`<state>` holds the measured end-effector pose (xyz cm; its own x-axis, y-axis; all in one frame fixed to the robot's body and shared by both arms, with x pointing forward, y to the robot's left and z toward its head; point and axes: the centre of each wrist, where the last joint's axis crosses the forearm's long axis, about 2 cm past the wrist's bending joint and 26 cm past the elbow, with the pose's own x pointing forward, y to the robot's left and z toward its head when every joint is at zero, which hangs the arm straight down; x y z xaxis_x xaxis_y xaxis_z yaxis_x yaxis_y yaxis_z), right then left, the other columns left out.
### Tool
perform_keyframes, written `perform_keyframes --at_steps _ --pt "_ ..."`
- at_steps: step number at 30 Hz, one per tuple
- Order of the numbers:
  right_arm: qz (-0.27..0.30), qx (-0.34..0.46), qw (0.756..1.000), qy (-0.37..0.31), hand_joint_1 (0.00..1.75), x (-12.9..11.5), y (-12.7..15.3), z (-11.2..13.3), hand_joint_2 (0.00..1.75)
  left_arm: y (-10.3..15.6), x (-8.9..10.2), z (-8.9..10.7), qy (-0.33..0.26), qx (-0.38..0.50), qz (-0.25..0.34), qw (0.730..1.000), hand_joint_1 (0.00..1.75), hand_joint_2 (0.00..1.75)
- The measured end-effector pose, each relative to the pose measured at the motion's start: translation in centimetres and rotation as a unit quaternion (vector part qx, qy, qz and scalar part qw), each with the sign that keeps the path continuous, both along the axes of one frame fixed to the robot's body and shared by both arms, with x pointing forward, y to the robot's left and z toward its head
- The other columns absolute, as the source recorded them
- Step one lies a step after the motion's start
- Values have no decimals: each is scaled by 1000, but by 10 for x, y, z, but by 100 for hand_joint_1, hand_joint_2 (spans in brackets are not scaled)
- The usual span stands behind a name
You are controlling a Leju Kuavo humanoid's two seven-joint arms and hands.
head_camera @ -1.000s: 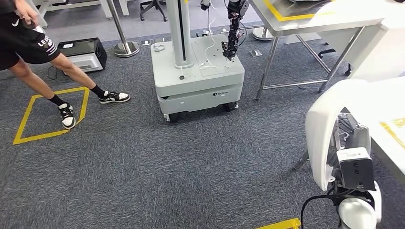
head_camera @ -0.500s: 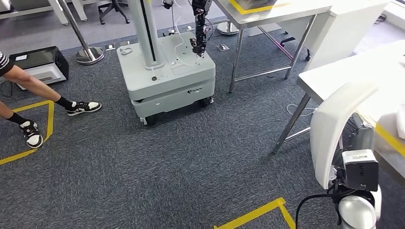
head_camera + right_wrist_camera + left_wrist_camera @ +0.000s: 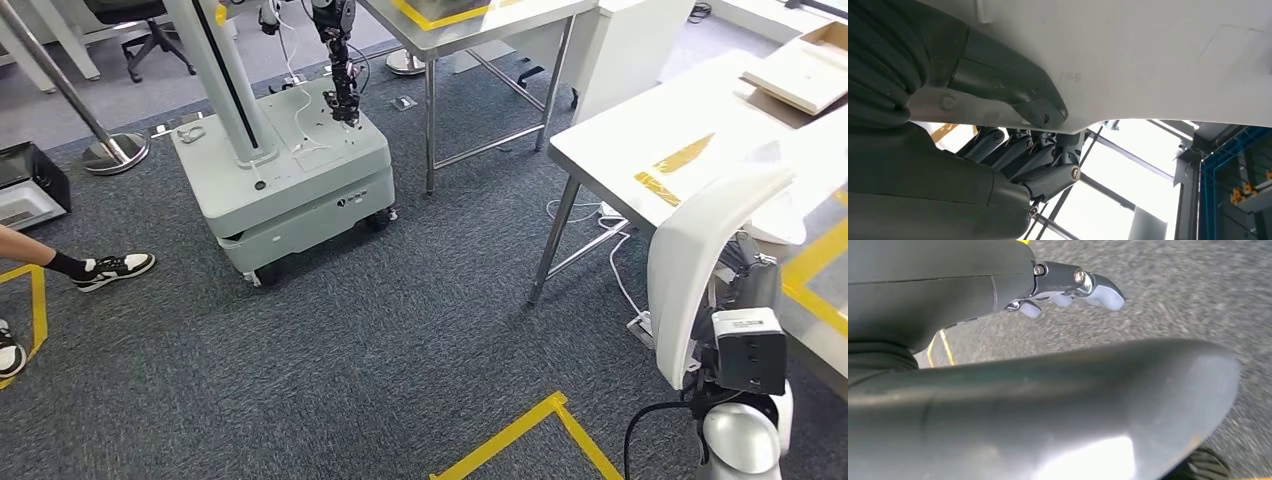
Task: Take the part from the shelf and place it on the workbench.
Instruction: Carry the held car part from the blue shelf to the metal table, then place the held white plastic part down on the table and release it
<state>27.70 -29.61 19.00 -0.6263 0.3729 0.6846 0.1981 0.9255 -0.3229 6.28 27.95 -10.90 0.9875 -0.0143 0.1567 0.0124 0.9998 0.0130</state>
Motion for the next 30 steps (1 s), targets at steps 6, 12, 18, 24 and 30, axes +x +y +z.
perform_keyframes --at_steps 6,12,18,24,30 --pt "-10 1 1000 3 175 4 -1 5 175 -1 4 1 -3 -5 -10 1000 0 0" --pt "-5 -3 1000 1 175 10 -1 9 175 -3 1 0 10 2 -14 1000 0 0" --pt "-4 -6 1000 -16 175 18 1 19 175 -5 3 1 12 6 -5 1000 0 0" --pt "-8 -1 1000 -15 175 21 6 24 175 -6 1 0 28 6 -2 1000 0 0" --pt "-22 10 1000 -17 175 12 6 24 175 -5 0 0 39 9 -12 999 0 0"
